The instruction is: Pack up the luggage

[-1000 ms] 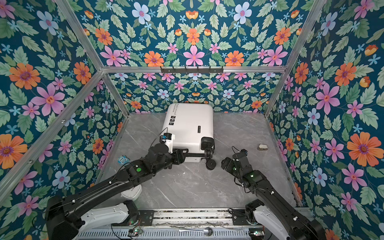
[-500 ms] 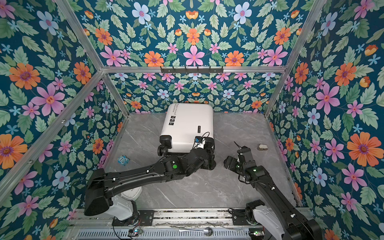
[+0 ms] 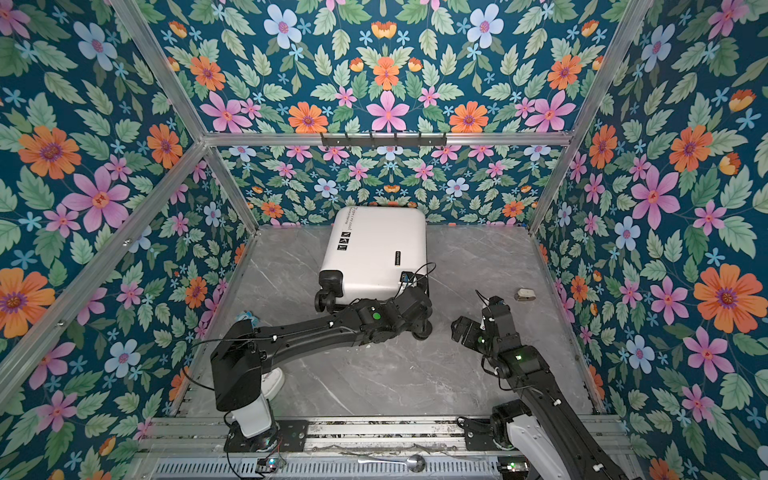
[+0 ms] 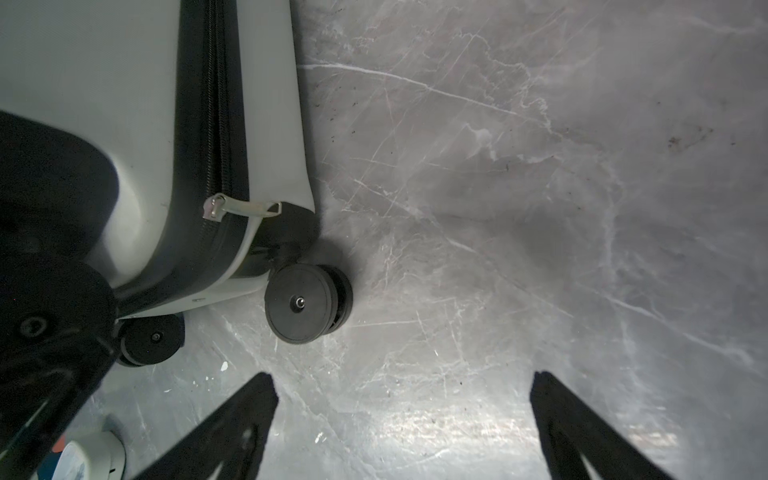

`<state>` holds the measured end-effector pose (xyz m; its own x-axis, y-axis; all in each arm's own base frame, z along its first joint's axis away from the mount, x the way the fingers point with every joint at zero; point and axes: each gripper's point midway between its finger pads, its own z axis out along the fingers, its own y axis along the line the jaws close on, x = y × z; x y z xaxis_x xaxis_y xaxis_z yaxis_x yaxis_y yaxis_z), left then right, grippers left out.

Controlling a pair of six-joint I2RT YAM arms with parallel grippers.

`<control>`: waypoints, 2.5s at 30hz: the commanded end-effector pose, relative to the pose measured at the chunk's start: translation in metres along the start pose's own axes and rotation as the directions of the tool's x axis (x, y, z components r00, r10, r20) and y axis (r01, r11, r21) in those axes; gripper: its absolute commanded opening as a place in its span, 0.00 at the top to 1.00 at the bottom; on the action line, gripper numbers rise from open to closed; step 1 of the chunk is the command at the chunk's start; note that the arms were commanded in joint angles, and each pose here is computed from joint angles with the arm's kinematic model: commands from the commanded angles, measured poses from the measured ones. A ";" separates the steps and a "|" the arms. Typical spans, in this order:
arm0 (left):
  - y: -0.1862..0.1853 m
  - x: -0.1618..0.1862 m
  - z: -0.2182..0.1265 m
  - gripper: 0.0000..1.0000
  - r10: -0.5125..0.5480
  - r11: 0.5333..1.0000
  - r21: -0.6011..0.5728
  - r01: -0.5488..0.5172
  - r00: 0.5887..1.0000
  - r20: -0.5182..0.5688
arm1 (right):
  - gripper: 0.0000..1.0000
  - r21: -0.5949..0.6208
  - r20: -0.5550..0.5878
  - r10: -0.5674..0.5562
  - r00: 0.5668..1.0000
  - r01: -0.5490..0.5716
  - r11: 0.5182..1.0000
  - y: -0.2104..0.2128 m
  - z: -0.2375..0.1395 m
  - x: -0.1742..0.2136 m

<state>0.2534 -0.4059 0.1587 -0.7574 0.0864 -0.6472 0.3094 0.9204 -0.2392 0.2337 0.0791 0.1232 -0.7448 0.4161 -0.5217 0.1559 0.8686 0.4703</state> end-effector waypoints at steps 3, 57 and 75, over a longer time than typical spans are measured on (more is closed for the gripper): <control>-0.009 -0.003 0.011 0.36 0.011 1.000 0.020 -0.011 1.000 -0.006 | 0.02 0.031 -0.014 -0.023 1.000 0.023 0.999 -0.009 -0.002 0.007; 0.108 0.042 -0.087 1.00 -0.070 0.998 0.014 0.069 0.996 0.053 | 0.36 -0.464 0.373 -0.607 0.701 0.708 0.532 0.166 0.045 0.055; 0.108 0.047 -0.086 1.00 -0.067 0.997 0.038 0.065 0.997 0.033 | 0.49 -0.593 0.389 -0.676 0.626 0.732 0.336 0.200 0.067 0.080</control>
<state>0.1939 -0.2729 0.1595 -0.7705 0.0672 -0.6339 0.3249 0.8969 -0.2999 0.2491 0.2955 0.1174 -0.3660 -0.2381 -0.8997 -0.8472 0.4853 0.2162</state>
